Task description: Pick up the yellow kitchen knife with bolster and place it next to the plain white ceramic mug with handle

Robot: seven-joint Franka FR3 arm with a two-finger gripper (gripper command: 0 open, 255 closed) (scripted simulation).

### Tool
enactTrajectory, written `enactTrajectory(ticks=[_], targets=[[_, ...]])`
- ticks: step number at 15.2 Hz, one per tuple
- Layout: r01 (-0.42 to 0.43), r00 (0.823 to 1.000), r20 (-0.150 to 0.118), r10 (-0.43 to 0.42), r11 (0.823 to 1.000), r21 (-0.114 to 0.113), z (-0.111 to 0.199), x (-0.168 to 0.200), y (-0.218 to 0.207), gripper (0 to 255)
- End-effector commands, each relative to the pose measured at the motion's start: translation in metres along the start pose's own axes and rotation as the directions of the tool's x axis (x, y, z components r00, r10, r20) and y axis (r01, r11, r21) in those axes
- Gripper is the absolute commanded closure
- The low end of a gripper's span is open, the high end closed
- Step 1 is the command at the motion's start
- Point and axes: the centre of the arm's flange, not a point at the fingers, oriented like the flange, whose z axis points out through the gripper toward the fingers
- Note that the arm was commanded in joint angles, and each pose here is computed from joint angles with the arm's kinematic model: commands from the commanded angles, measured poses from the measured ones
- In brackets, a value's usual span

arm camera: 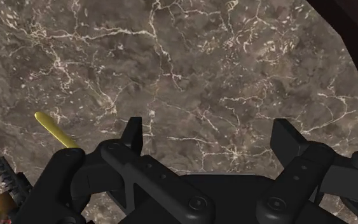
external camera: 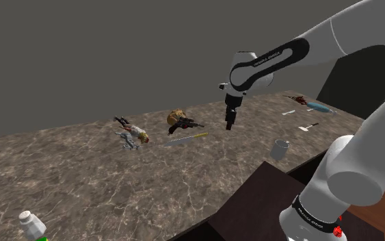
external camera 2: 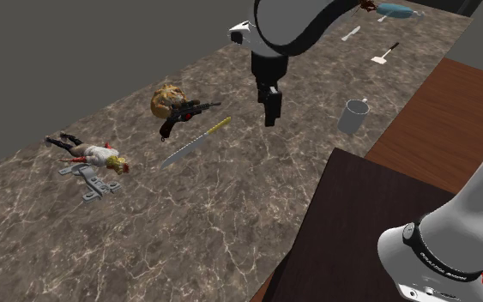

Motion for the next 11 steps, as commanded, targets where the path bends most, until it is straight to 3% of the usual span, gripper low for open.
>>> enactTrajectory(ticks=[1,6,11], targets=[[0.062,0.998,-0.008,-0.062,0.998,-0.008,0.020,0.011,0.017,0],[0.202,0.979,-0.026,-0.203,0.979,-0.023,0.060,0.044,0.053,0],[0.338,0.940,-0.041,-0.340,0.940,-0.040,0.100,0.082,0.084,0]])
